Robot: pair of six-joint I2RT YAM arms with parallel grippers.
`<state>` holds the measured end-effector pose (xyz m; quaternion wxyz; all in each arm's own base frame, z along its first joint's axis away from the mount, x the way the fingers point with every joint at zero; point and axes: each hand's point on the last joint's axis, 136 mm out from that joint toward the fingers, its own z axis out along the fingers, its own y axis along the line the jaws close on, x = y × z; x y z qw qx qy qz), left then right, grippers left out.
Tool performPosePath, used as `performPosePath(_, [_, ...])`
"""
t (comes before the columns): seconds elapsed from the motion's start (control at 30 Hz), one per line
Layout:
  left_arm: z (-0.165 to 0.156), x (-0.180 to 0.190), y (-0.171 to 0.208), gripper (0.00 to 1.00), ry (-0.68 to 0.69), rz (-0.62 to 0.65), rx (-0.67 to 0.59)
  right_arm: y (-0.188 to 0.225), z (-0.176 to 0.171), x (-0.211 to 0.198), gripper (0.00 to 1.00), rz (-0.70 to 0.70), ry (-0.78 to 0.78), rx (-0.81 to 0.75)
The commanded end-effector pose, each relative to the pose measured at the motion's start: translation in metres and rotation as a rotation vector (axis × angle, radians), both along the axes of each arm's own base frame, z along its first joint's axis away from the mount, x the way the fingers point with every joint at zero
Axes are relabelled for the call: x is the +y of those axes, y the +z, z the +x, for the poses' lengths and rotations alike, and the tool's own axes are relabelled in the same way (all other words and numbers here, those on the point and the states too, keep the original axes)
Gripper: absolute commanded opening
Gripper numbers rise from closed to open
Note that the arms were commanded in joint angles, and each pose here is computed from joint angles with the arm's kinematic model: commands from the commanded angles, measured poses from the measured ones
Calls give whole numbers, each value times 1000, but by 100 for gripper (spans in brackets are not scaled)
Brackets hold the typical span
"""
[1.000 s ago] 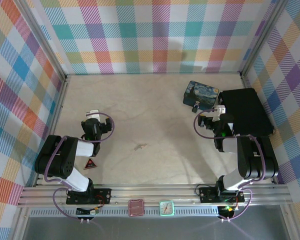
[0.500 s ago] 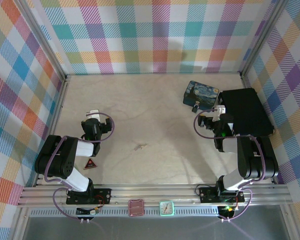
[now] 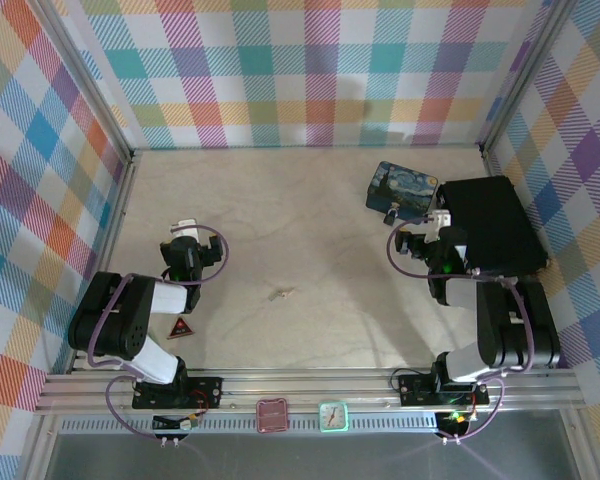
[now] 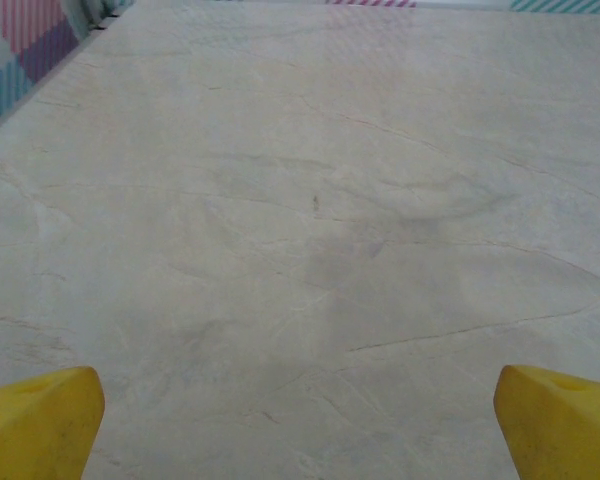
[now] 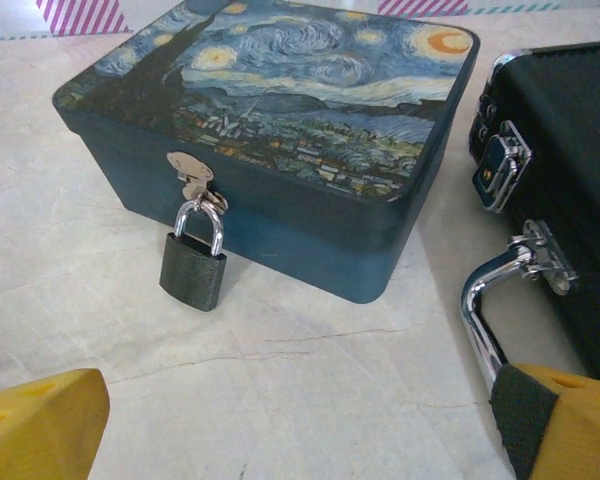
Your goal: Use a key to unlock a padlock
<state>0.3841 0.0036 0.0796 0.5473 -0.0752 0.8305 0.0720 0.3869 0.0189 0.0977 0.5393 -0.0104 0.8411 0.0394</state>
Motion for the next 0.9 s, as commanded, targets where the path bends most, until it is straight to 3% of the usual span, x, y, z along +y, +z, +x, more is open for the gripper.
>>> performPosePath(0.0, [6,-4,44,100,33,65,-47,34,1,-7,99,30,-80,13])
performPosePath(0.1, [8,-4,88,100,65,25,-76,46,-1,-4,99,137,-124,114])
performPosePath(0.27, [27,-32,134,100,7,-205,-68,61,18,-2,99,237,-194,278])
performPosePath(0.37, [46,-73,125,100,-139,-343,91,63,33,1,99,231,-211,438])
performPosePath(0.5, [55,-124,106,100,-318,-479,308,54,63,10,99,221,-162,529])
performPosePath(0.63, [48,-135,96,100,-324,-574,320,44,91,13,96,203,-138,589])
performPosePath(0.87, [32,-114,83,100,-222,-524,337,16,123,19,94,142,-143,658])
